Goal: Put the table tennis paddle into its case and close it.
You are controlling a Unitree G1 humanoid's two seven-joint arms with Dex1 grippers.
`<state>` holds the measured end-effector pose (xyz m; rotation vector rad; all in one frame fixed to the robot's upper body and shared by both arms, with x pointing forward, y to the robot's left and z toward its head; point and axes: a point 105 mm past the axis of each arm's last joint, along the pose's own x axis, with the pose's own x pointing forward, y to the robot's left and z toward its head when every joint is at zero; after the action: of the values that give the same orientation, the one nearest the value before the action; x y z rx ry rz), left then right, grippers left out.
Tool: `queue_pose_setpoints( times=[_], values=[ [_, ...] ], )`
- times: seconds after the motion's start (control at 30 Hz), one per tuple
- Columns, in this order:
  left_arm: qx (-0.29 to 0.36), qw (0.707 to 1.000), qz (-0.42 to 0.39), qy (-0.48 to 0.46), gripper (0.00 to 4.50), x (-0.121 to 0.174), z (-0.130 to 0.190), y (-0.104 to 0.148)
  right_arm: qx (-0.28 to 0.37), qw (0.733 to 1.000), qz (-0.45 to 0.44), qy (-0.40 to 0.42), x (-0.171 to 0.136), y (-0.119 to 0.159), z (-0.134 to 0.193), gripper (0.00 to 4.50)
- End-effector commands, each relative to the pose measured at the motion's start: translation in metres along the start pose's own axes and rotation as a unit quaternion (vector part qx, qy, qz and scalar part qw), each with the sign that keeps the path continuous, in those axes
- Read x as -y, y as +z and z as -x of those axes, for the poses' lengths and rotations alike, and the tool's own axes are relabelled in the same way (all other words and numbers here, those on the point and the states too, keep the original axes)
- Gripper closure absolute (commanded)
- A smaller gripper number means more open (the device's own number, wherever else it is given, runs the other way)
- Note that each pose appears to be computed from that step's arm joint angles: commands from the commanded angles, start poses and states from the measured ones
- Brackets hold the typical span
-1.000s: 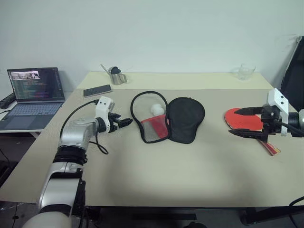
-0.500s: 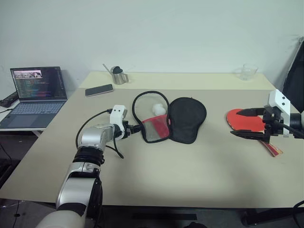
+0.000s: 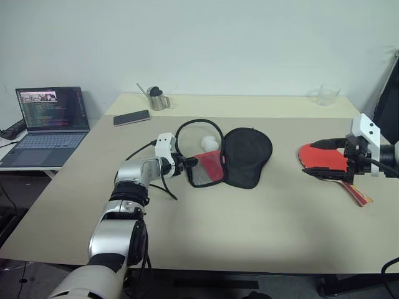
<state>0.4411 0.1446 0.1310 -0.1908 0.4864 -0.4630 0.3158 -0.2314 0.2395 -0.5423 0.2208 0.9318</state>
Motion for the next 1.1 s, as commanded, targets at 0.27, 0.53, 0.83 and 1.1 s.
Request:
queue_pose_setpoints(
  times=[0.27,0.53,0.83,1.1],
  values=[
    [0.026,0.999,0.002,-0.029,0.63,0.018,-0.007,0.015,0.012,1.0,0.025,-0.012,0.005,0.013,0.006,0.03],
    [0.027,0.999,0.003,-0.029,3.31,0.023,-0.012,0.012,0.013,0.999,0.025,-0.018,0.005,0.012,0.007,0.0],
    [0.036,0.999,0.001,-0.021,4.43,0.035,-0.019,0.014,0.014,0.999,0.025,-0.017,0.004,0.011,0.005,0.0],
    [0.063,0.998,0.011,0.008,4.43,0.047,-0.028,0.021,0.013,0.999,0.026,-0.017,0.003,0.01,0.005,0.0]
  ],
)
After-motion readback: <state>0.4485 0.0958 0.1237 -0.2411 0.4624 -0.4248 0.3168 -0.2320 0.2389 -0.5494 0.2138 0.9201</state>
